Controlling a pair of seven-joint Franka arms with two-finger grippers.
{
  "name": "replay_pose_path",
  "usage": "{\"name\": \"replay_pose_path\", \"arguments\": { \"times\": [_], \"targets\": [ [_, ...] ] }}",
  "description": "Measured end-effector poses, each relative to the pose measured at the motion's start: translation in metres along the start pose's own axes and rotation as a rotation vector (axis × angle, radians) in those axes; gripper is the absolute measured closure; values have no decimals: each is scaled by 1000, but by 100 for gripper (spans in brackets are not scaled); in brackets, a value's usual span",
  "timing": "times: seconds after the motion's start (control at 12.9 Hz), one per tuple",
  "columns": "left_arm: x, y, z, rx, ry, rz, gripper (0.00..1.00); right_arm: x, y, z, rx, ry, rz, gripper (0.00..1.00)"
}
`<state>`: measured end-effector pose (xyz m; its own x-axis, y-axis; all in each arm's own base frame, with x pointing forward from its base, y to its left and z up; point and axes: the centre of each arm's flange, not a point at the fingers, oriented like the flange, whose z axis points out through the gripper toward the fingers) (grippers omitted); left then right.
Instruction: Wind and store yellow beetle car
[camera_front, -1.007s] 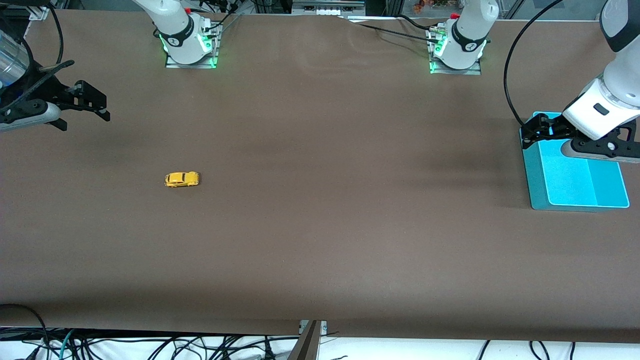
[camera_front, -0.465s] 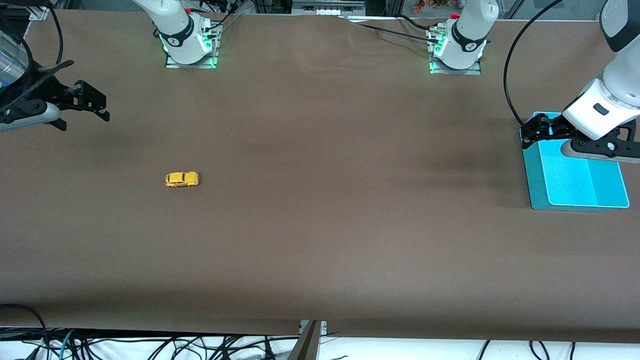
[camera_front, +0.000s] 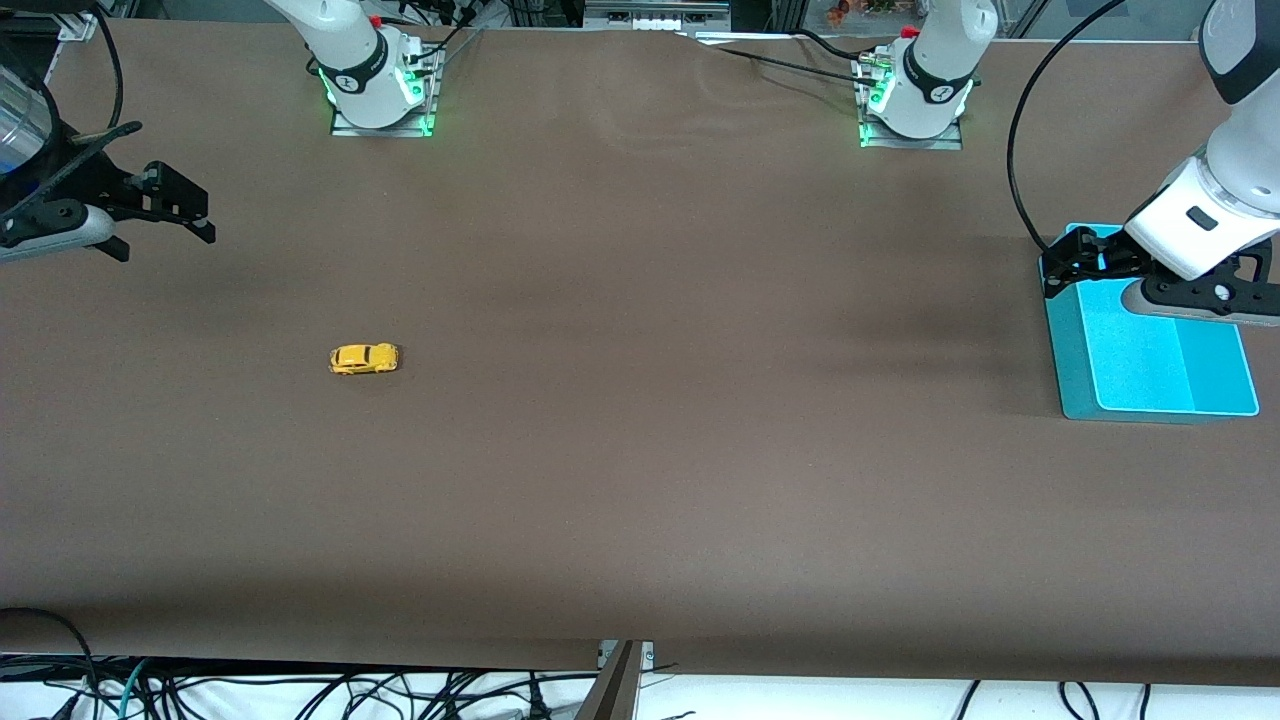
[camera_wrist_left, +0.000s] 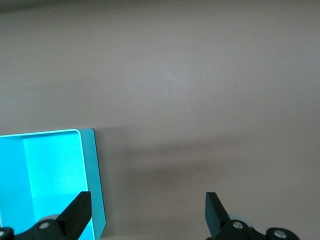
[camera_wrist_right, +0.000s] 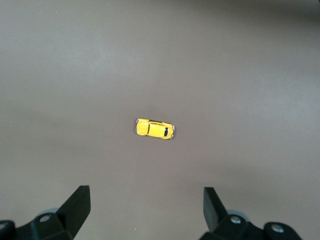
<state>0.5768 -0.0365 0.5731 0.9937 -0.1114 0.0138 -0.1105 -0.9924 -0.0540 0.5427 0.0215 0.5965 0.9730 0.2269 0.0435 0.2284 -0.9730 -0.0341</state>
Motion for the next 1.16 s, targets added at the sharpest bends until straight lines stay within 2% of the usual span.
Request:
{"name": "replay_pose_path", "arguments": {
  "times": [0.77, 1.16],
  "targets": [
    [0, 0, 0, 0, 0, 0, 0, 1, 0, 4, 1, -8, 0, 0],
    [0, 0, 0, 0, 0, 0, 0, 12, -4, 56, 9, -57, -46, 0]
  ]
}}
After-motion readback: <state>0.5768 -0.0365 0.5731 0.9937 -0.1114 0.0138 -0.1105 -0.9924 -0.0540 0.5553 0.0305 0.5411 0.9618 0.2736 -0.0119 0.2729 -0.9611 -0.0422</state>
